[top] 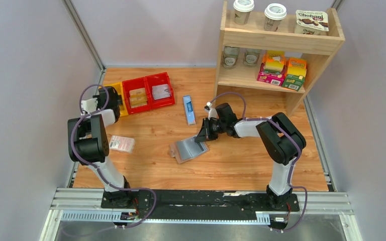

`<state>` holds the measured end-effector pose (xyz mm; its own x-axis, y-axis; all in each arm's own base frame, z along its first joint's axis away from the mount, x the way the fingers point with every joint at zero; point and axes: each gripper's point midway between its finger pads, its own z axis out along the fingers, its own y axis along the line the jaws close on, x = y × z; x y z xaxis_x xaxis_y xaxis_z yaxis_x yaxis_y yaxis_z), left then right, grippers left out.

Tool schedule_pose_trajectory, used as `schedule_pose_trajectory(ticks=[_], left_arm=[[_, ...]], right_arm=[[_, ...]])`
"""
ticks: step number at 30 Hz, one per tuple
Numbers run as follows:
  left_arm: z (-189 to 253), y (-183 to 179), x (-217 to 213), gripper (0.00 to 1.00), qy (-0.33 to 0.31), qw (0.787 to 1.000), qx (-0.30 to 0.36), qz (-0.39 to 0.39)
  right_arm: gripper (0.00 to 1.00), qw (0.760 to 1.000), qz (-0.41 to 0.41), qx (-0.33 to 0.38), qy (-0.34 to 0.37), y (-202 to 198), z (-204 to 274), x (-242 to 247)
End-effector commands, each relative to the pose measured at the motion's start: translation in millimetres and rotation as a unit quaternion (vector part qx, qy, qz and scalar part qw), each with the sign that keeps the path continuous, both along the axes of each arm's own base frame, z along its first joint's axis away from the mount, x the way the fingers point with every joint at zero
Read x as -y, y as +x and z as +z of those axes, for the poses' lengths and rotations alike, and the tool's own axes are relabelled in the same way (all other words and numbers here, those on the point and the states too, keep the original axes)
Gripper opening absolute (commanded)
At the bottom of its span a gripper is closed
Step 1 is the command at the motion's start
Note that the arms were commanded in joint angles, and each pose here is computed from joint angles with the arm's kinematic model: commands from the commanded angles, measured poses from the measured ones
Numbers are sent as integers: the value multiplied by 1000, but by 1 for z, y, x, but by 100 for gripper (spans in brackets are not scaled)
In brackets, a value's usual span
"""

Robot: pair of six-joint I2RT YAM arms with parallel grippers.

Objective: Take the credit cards out of the card holder
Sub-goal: Place the credit card in the storage box, then remove the credit card from the card holder.

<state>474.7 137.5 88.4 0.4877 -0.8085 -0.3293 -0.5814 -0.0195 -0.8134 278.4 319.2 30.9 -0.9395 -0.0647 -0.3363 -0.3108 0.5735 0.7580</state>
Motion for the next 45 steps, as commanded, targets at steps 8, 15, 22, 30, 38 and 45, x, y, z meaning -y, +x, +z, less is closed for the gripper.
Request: schedule_pose_trajectory(ticks=[8,15,22,30,38,45], left_arm=[[97,-22,82,49,67,974,-6,-216],[103,-84,234,49,74,851,-19,-520],[87,-168,351,47,82,700,-16,-709],[40,-214,397,46,74,597,-59,-797],[-23,-236,379,36,106,542,-143,-822],[-64,-252,371,19,88,529,-180,-824]], right_arm=[[7,997,-26,-13,-65,-2,-30,21],[10,998,-17,-4,-63,-3,-22,17],[14,996,-10,7,-88,-6,-16,16],[15,993,-7,21,-113,-3,-10,17],[19,990,-16,35,-136,0,-5,20],[21,989,-9,37,-144,-4,1,15]])
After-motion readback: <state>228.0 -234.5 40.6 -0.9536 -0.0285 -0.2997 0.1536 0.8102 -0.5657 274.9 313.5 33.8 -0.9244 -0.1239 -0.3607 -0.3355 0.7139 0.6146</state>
